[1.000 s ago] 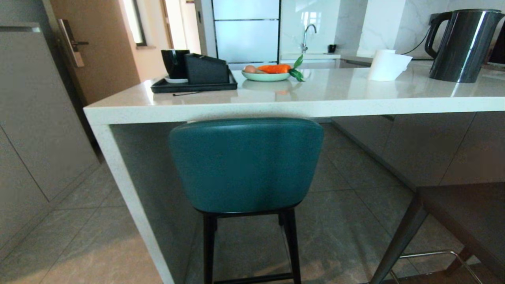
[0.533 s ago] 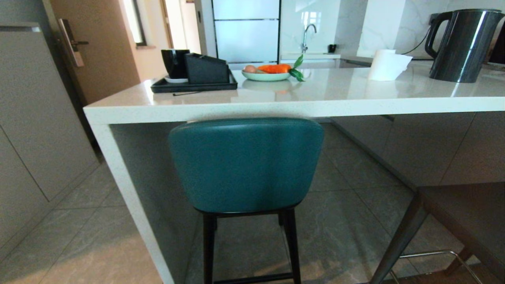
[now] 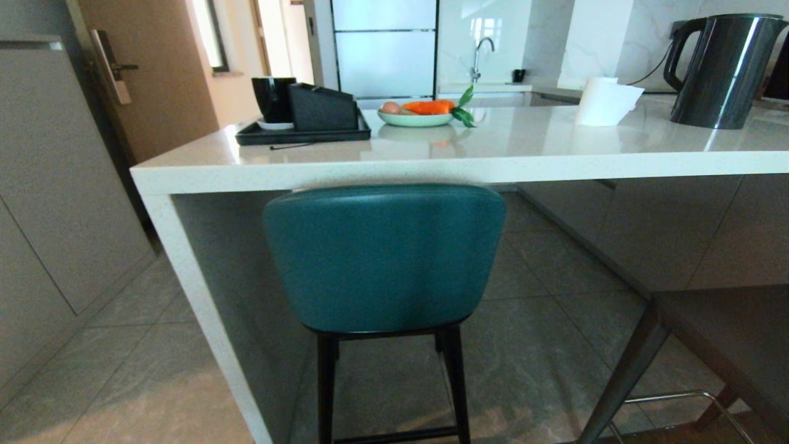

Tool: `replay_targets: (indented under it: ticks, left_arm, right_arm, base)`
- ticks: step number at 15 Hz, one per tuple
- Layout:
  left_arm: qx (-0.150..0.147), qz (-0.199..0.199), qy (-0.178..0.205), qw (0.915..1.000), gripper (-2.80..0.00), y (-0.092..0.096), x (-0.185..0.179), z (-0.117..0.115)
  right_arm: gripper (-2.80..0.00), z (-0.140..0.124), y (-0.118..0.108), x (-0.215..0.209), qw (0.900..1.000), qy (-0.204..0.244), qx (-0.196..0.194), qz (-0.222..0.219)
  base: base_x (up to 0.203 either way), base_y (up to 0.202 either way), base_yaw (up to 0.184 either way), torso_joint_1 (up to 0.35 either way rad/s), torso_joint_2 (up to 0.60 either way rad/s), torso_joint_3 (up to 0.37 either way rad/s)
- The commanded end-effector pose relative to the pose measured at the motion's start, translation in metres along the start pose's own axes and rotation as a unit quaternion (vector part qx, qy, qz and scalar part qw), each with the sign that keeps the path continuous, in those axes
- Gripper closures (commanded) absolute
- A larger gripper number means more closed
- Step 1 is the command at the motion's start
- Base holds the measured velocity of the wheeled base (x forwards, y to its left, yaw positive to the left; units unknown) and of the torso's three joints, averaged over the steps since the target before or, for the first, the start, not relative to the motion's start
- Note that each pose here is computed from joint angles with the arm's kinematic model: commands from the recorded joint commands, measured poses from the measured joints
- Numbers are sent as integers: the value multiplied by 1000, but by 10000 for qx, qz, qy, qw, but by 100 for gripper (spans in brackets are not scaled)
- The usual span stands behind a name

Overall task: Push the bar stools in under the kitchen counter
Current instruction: Push the gray chair back under the dining table

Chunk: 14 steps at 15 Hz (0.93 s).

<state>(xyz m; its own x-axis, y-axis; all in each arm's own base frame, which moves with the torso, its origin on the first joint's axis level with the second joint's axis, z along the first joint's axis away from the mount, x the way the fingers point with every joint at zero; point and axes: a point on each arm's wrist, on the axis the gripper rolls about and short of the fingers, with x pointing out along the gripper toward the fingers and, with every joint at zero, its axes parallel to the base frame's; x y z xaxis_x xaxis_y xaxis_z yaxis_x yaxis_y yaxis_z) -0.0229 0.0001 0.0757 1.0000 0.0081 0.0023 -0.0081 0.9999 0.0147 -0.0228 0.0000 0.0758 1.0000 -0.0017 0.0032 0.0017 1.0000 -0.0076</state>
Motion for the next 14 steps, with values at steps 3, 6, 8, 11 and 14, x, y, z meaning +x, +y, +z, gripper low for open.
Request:
replay_targets:
  ticks: [3,6,8,11,14]
  left_arm:
    - [19,5,11,10000,0,0,0,-1]
    - [11,6,4,10000,0,0,0,-1]
    - [64,2,-1,10000,0,0,0,0]
    - [504,-291,314,9978,0,-1,-2,0]
    - [347,-284,426,9981,0,-1,-4,0]
  right_arm:
    - [0,-1,0,0,9999,31,-163,33]
    - [0,-1,0,0,9999,35,-141,35]
    - [0,-1,0,0,9999,31,-108,28]
    - [0,-1,0,0,9994,27,-340,74]
    - [0,-2,1,0,9992,41,-376,118]
  base:
    - [0,0,0,0,0,0]
    - [0,0,0,0,0,0]
    - [0,0,0,0,0,0]
    - [0,0,0,0,0,0]
    - [0,0,0,0,0,0]
